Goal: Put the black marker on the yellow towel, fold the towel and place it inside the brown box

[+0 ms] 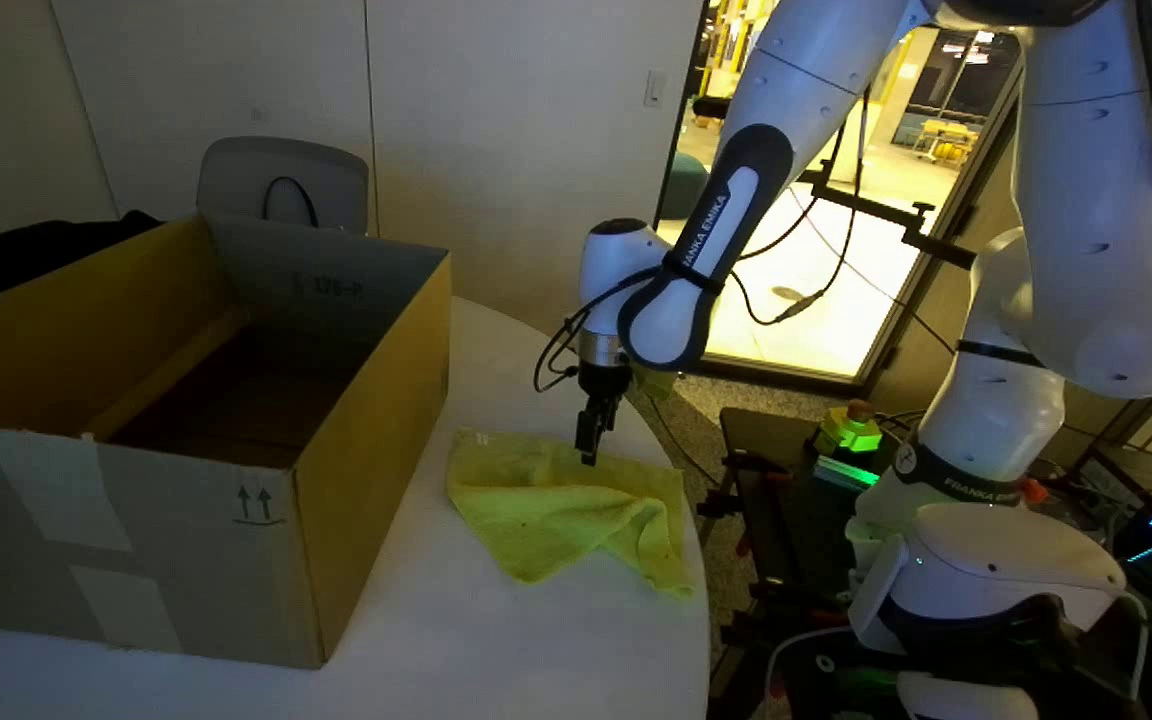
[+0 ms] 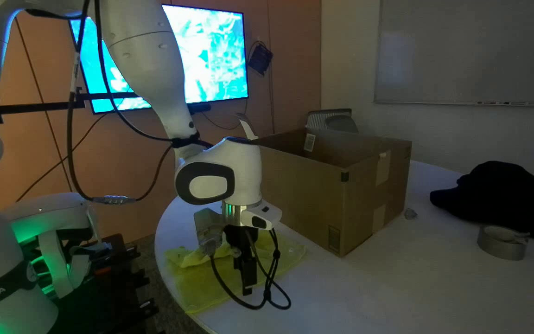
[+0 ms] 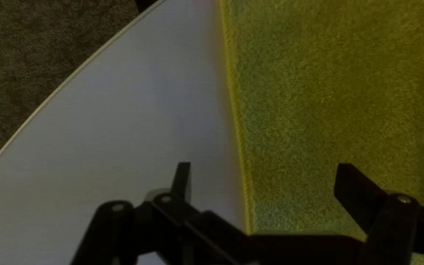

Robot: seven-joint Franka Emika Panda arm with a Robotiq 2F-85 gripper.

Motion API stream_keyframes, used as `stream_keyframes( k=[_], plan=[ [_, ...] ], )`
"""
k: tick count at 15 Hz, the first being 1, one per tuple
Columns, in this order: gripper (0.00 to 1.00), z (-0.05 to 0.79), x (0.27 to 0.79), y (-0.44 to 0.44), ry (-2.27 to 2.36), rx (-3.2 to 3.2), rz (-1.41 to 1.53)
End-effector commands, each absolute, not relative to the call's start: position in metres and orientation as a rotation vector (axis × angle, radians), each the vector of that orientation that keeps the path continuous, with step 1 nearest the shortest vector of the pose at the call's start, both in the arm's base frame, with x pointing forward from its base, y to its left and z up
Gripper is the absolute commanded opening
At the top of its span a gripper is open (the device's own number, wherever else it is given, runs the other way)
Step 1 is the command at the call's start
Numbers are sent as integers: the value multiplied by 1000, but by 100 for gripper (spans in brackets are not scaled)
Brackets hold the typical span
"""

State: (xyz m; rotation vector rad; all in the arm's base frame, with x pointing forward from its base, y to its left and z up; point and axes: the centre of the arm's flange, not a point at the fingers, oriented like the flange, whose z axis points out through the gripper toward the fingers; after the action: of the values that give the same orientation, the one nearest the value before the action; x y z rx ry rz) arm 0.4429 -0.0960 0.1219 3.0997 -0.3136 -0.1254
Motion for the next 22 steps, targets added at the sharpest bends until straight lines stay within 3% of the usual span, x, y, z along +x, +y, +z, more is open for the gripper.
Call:
stream_keyframes(
  k=[1,6,9,10,15,22],
  plan=[
    [100,100,457,-108,-213,3105,-88],
    [100,85,455,-116,-160,3125,-104],
    [94,85,454,-117,-143,3141,-120],
    [84,87,454,-118,-136,3147,-121],
    [55,92,458,-109,-56,3177,-147],
    [47,101,469,-81,99,3204,-180]
  ],
)
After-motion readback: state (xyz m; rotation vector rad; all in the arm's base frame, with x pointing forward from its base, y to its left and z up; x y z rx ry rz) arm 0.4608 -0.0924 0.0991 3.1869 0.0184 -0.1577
